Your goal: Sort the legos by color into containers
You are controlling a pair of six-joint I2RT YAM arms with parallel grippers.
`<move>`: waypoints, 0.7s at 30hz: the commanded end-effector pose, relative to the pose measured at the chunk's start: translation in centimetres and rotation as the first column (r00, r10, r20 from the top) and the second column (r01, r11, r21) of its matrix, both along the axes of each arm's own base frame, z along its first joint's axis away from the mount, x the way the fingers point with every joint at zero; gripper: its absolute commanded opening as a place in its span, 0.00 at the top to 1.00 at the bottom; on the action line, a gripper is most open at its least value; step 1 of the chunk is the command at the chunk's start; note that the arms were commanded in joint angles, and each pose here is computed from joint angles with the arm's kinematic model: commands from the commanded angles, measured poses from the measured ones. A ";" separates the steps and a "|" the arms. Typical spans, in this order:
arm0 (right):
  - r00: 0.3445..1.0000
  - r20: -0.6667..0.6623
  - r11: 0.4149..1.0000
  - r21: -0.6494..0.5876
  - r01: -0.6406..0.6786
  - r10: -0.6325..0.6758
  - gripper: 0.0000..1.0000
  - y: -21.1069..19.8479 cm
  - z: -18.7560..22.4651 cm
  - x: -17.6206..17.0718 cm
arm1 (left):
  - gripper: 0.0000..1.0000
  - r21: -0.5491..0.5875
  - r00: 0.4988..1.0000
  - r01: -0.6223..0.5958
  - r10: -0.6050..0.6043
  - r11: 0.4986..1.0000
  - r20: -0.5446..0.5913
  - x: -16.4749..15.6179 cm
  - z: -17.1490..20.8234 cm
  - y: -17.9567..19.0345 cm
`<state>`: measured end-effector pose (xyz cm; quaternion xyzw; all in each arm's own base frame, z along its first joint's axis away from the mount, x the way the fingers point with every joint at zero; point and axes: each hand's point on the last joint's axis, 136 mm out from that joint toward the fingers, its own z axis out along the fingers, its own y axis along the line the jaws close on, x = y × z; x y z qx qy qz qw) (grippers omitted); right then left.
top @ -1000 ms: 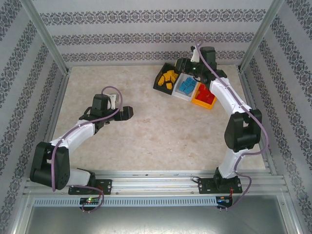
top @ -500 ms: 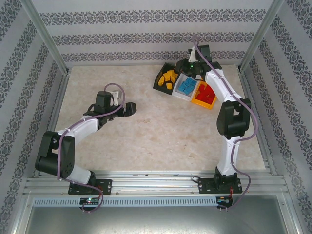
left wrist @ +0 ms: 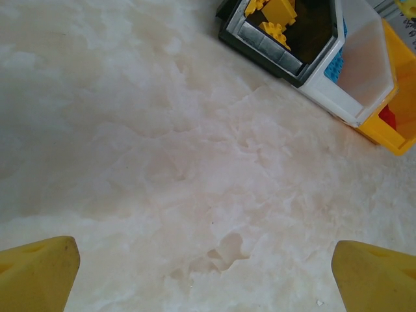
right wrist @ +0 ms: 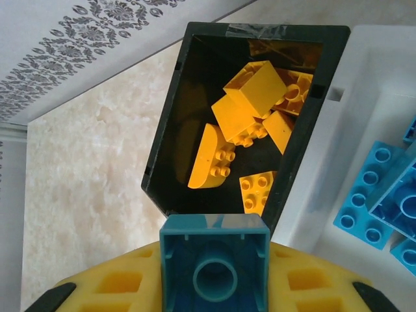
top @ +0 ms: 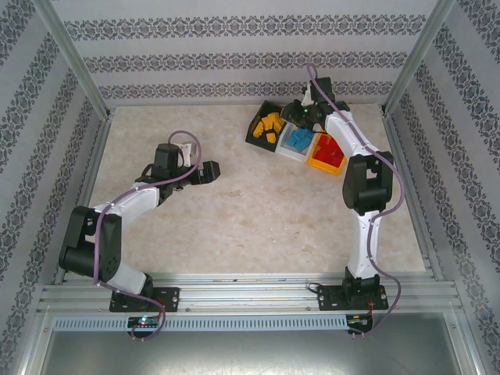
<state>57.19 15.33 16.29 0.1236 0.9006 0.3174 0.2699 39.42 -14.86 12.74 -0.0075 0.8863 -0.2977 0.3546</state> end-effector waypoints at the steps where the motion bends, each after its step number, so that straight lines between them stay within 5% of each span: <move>1: 0.999 -0.018 0.999 0.015 0.040 -0.040 0.73 -1.0 -0.7 0.4 | 0.00 -0.015 0.999 0.022 -0.022 1.000 0.033 0.5 1.1 -0.8; 21: 0.982 -0.077 0.984 0.020 0.174 -0.172 0.72 -5.8 -3.6 0.4 | 0.00 -0.040 0.999 0.046 -0.045 0.998 0.014 0.5 0.4 -1.7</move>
